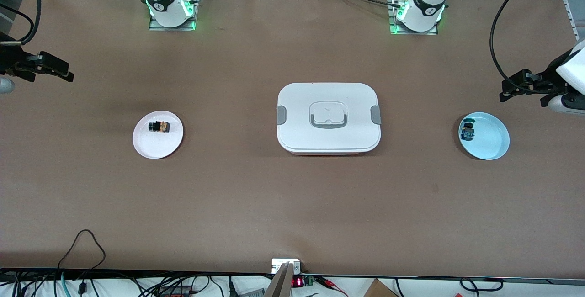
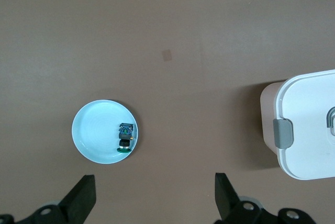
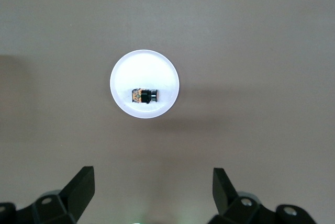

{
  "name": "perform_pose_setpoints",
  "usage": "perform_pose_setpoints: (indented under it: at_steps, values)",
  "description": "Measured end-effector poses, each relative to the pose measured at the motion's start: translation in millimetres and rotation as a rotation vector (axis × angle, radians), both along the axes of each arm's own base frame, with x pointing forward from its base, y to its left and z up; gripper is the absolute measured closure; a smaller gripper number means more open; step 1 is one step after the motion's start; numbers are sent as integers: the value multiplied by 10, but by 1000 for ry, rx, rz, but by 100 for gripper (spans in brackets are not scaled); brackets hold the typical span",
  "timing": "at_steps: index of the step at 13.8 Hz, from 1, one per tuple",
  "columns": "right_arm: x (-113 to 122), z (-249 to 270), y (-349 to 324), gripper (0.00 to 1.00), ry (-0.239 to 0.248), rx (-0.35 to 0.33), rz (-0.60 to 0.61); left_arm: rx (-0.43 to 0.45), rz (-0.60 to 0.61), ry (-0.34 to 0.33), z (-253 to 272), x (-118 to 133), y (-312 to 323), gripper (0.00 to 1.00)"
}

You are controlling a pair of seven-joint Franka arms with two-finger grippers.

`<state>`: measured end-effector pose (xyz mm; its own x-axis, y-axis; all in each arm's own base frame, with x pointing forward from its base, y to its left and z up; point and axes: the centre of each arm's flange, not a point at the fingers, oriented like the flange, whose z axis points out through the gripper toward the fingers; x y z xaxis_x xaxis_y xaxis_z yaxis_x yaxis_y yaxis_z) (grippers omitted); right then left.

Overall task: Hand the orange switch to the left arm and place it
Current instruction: 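Move the right gripper toward the white plate with the orange switch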

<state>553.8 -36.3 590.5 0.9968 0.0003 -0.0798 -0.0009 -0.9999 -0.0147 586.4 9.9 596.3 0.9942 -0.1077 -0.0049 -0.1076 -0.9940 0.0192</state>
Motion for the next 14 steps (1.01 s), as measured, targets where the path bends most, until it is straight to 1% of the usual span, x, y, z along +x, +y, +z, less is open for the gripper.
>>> perform_pose_setpoints:
  at_steps: [8,14]
  values:
    - [-11,-24,-1,0,17,1,0,0,0,0,0,0,0,0]
    - [110,-322,-5,0,72,2,-1,0,0,0,0,0,0,0]
